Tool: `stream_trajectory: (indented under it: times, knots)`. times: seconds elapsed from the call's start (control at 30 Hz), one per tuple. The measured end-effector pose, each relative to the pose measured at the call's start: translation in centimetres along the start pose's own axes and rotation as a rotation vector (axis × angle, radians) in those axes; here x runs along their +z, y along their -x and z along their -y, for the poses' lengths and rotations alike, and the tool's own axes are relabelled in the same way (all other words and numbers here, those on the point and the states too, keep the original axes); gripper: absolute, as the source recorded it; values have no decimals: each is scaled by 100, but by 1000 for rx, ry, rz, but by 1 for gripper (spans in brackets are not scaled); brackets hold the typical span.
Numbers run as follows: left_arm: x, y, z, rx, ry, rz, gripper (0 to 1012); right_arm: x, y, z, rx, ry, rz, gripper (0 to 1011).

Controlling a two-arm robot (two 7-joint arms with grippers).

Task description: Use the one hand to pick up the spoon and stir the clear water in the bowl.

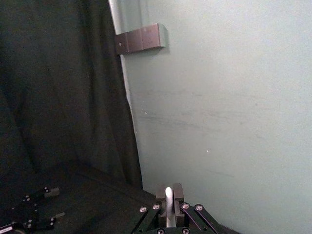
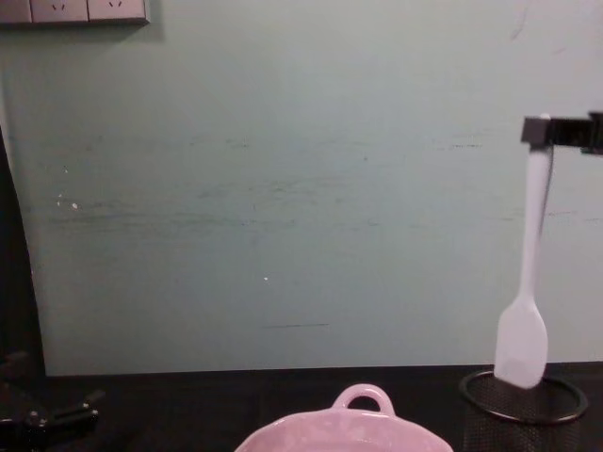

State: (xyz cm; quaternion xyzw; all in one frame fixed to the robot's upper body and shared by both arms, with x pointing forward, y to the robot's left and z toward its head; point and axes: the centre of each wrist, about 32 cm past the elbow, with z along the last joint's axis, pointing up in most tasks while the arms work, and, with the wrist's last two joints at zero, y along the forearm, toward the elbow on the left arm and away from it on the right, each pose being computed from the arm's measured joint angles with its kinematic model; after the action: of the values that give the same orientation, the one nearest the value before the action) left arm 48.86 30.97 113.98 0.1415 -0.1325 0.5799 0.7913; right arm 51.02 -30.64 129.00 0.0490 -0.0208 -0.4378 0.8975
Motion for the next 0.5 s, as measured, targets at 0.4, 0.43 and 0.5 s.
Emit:
stream_trajectory:
  times: [0.4,0.43,0.5]
  knots:
    - [0,0,0,0,0,0,1011,164,22,-46,15,8,31,94]
    - [0,0,0,0,0,0,1011,163,21,-45,15,8,31,94]
    - [0,0,0,0,0,0,1011,161,21,-44,14,8,31,94]
